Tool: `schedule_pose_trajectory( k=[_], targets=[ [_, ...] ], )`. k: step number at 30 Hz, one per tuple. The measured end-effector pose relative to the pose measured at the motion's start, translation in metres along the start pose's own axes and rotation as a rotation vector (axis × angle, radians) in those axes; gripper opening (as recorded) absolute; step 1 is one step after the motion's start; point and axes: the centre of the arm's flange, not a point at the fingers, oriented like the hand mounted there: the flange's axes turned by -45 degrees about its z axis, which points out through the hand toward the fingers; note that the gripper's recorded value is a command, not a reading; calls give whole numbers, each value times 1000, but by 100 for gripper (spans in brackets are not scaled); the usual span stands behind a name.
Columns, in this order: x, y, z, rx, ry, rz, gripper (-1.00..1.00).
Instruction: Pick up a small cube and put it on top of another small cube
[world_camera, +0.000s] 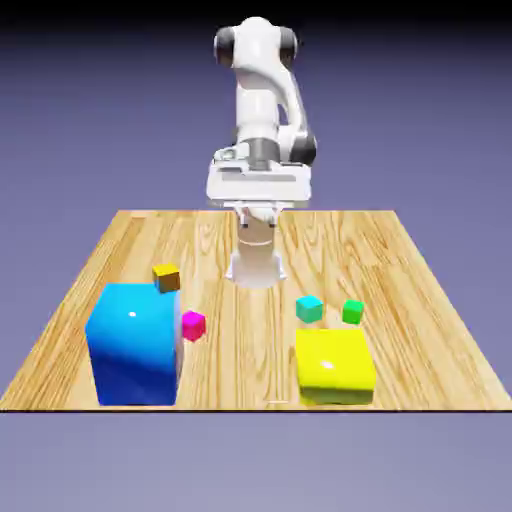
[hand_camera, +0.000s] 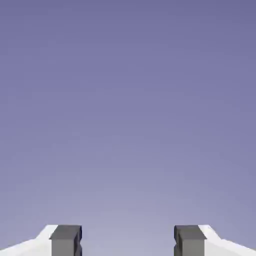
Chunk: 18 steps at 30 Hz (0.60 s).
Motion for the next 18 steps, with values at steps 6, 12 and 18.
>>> schedule_pose_trajectory(
  k=[6,12,18],
  targets=[
    [-75,5,72,39,-406,317,0],
    [-163,-5,116,53,-804,636,0],
    [-247,-27,133,47,-1185,959,0]
  ],
)
